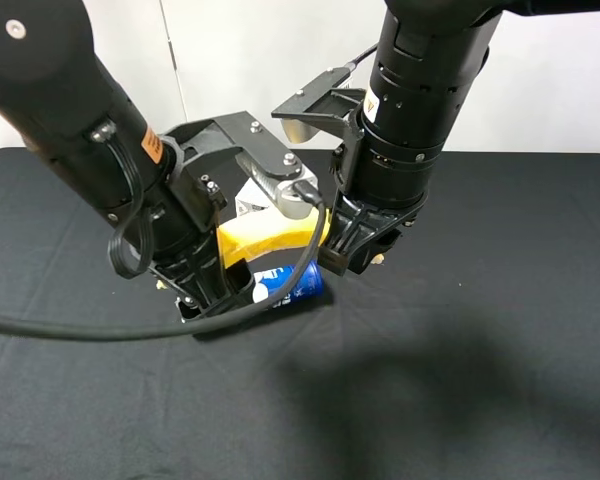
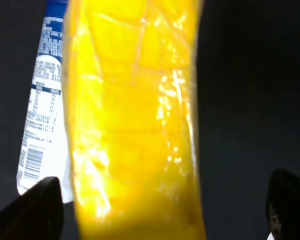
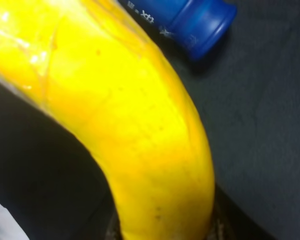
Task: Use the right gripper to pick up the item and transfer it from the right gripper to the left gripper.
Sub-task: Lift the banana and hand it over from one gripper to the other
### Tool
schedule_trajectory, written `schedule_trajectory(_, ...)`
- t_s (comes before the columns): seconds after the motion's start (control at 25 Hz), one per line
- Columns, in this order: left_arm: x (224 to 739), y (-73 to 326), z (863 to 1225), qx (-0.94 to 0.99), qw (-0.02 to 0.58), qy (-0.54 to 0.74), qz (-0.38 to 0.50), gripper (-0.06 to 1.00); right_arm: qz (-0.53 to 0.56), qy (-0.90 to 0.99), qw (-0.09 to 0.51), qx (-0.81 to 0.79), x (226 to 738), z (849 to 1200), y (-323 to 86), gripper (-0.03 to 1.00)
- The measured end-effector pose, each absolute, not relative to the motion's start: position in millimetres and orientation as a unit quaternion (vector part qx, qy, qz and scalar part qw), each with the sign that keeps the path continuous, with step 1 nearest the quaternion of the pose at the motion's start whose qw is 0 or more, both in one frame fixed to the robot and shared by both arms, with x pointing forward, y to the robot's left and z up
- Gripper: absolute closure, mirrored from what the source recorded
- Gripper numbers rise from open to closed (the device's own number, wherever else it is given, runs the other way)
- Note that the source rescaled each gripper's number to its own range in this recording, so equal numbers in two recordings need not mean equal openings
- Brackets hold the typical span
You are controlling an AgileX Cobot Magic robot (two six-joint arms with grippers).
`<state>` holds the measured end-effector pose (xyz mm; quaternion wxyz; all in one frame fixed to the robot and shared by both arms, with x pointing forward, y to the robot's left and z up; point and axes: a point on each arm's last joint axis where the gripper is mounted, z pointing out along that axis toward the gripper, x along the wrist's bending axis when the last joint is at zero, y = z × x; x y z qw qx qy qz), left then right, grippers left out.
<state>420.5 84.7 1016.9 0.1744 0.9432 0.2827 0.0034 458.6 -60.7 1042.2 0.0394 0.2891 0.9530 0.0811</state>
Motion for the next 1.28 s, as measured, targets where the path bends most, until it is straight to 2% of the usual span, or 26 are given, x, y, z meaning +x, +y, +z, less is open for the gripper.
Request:
schedule_trajectory(0.8, 423.5, 81.6, 1023.5, 0.942, 0.187, 0.28, 0.01, 0.26, 0.058, 0.949, 0.09, 0.298, 466.2, 1042.7, -67.6, 0.96)
schedule_trajectory(0.92, 423.5, 81.6, 1023.5, 0.942, 0.187, 0.28, 0.01, 0.4, 0.058, 0.949, 0.091, 0.298, 466.2, 1042.7, -67.7, 0.96)
schedule_trajectory(1.04, 423.8, 82.0, 1023.4, 0.942, 0.185, 0.278, 0.013, 0.7, 0.051, 0.95, 0.089, 0.296, 465.6, 1042.5, -68.8, 0.97)
schedule_trajectory(1.08, 424.0, 82.1, 1023.4, 0.943, 0.185, 0.278, 0.014, 0.86, 0.048, 0.95, 0.088, 0.297, 465.3, 1042.4, -69.2, 0.97)
schedule_trajectory(1.12, 424.1, 82.2, 1023.4, 0.943, 0.184, 0.278, 0.015, 0.94, 0.047, 0.95, 0.088, 0.297, 465.1, 1042.4, -69.4, 0.97)
schedule_trajectory(1.28, 424.2, 82.2, 1023.4, 0.942, 0.184, 0.279, 0.015, 0.94, 0.046, 0.95, 0.088, 0.297, 465.1, 1042.4, -69.5, 0.97)
